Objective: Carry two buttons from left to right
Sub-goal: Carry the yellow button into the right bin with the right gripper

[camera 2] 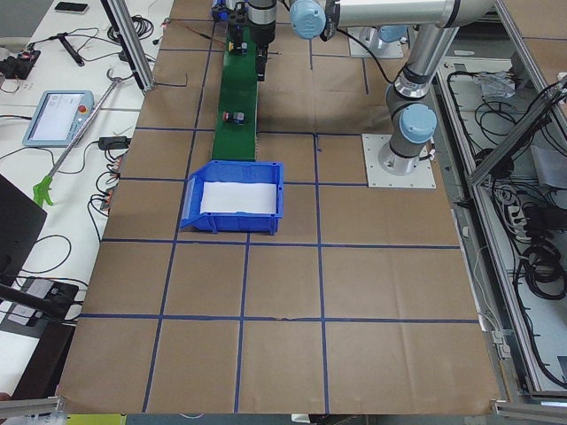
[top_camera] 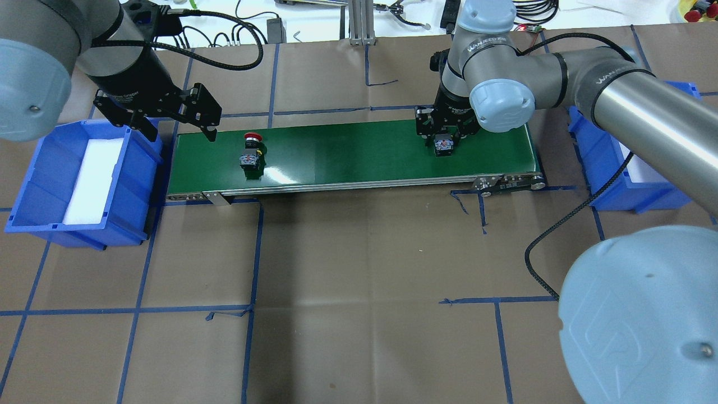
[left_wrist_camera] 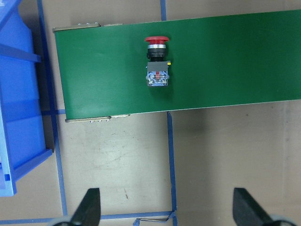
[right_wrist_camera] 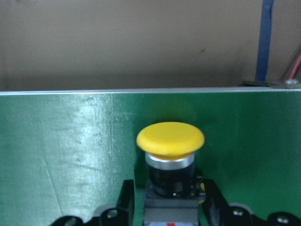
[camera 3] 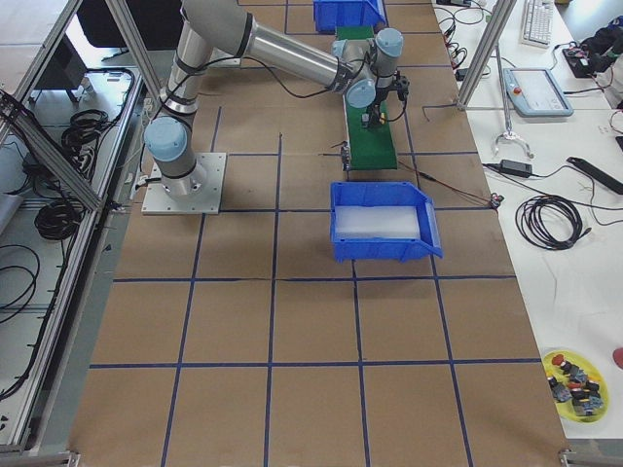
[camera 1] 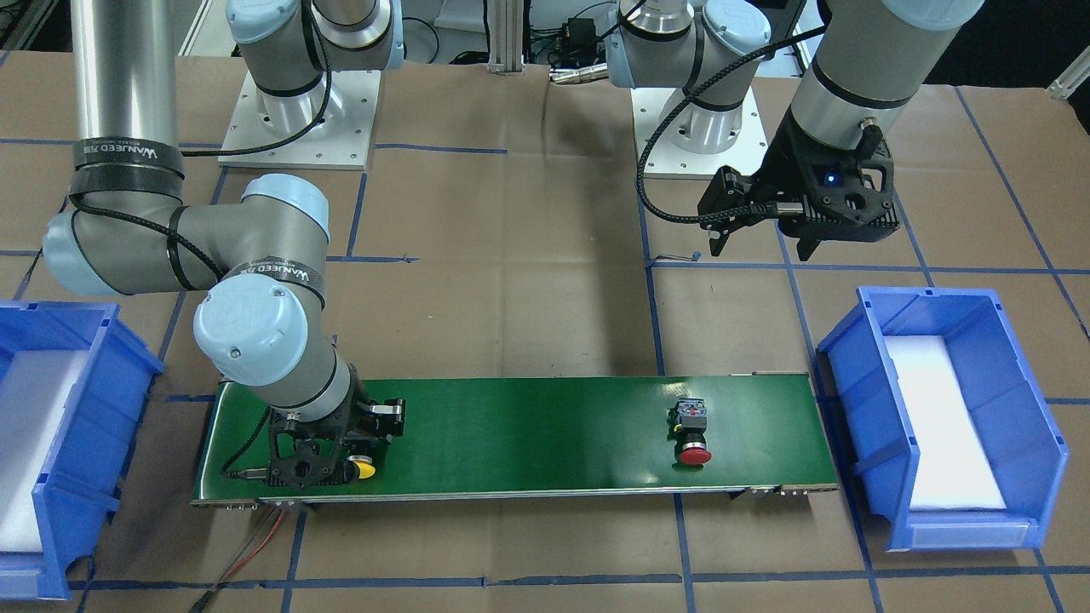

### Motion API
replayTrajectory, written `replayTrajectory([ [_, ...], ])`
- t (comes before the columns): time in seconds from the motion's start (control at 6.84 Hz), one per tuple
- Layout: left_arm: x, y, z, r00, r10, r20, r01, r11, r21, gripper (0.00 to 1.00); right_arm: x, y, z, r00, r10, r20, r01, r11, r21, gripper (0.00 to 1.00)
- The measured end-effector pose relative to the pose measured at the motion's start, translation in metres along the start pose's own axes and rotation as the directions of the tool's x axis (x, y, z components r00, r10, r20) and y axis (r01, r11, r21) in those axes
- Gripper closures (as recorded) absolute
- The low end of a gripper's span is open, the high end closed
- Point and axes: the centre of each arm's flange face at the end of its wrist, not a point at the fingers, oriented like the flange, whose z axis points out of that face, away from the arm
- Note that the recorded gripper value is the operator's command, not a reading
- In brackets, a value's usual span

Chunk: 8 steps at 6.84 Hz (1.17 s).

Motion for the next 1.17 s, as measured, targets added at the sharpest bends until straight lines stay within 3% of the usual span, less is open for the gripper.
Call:
replayTrajectory([
  [0.15, 0.001, 0.000, 0.000, 1.000, 0.001, 0.000, -0.001, 1.000, 0.000, 0.01, 0.006, -0.002, -0.001, 0.999, -0.018, -0.031, 0.018, 1.000, 0.003, 0.94],
  [0.29, 0.001, 0.000, 0.000, 1.000, 0.002, 0.001, -0.002, 1.000, 0.000, 0.01, 0.013, -0.004, -0.009, 0.998, -0.028, -0.062, 0.029, 0.999, 0.017, 0.95],
  [0.58, 0.002, 0.000, 0.000, 1.000, 0.004, 0.001, -0.004, 1.000, 0.000, 0.01, 0.038, -0.008, -0.070, 0.996, -0.035, -0.083, 0.040, 0.997, 0.060, 0.95],
  [0.88, 0.002, 0.000, 0.000, 1.000, 0.004, 0.001, -0.004, 1.000, 0.001, 0.01, 0.125, 0.006, -0.154, 0.995, -0.016, -0.098, 0.025, 0.995, 0.097, 0.95],
  [1.17, 0.003, 0.000, 0.000, 1.000, 0.004, 0.001, -0.004, 1.000, 0.001, 0.01, 0.232, 0.027, -0.194, 0.993, 0.018, -0.117, -0.004, 0.993, 0.120, 0.97],
])
